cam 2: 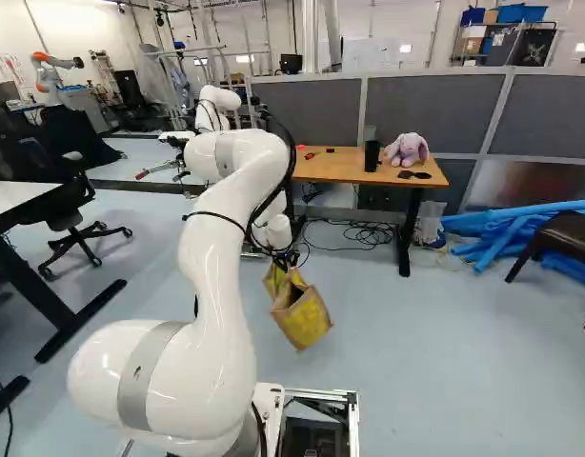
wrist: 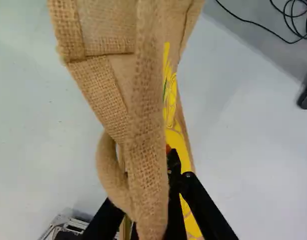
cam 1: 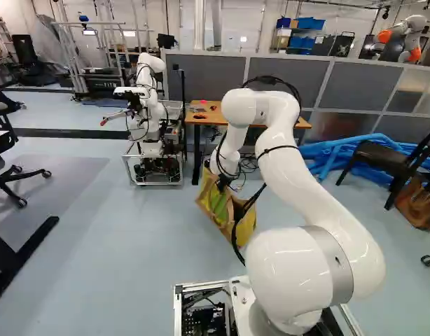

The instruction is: Pick up the bag on the ground and place it on the table

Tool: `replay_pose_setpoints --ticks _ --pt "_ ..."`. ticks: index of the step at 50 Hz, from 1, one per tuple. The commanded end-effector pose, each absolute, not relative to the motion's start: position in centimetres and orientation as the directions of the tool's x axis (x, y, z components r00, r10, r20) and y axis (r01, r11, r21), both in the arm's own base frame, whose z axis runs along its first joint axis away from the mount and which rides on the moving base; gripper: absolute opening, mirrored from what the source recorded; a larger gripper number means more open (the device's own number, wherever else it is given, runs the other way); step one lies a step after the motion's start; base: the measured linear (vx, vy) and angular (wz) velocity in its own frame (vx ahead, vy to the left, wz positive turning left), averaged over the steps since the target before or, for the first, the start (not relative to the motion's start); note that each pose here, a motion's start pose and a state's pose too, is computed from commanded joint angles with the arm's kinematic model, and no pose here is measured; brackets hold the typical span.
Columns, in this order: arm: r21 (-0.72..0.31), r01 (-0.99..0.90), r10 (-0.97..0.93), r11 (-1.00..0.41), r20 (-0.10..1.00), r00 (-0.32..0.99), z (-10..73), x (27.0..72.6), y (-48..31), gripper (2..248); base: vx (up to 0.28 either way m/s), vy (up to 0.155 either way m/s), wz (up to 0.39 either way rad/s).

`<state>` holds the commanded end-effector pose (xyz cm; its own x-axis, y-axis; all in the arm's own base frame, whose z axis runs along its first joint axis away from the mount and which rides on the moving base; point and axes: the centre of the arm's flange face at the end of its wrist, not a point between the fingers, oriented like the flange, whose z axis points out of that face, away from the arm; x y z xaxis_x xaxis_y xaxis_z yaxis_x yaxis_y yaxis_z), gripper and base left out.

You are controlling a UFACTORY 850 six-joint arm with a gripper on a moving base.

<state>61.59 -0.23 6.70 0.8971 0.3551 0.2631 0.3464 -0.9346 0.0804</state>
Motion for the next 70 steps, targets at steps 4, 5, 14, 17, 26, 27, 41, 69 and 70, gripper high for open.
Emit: replay_pose_setpoints --ticks 4,5,14,17,26,27,41,69,70 --pt "0.084 0.352 0.361 -0.932 0.258 0.896 7.3 61.6 -0.3 30 0.000 0.000 0.000" --pt "0.085 0.353 0.363 -0.932 0.256 0.896 7.4 61.6 -0.3 30 0.000 0.000 0.000" --pt "0.094 0.365 0.377 -0.926 0.244 0.894 8.6 61.7 -0.4 30 0.000 0.000 0.000" --pt "0.097 0.369 0.381 -0.924 0.239 0.893 9.1 61.7 -0.4 30 0.000 0.000 0.000" --pt "0.106 0.380 0.394 -0.919 0.225 0.891 10.3 61.7 -0.5 30 0.000 0.000 0.000" --pt "0.107 0.381 0.396 -0.918 0.224 0.891 10.5 61.6 -0.5 30 0.000 0.000 0.000" --pt "0.120 0.399 0.416 -0.909 0.199 0.888 12.4 61.2 -0.6 30 0.000 0.000 0.000" --pt "0.141 0.417 0.438 -0.898 0.188 0.879 16.5 60.1 -0.8 30 0.000 0.000 0.000" --pt "0.142 0.417 0.438 -0.898 0.189 0.879 16.7 60.1 -0.8 30 0.000 0.000 0.000"
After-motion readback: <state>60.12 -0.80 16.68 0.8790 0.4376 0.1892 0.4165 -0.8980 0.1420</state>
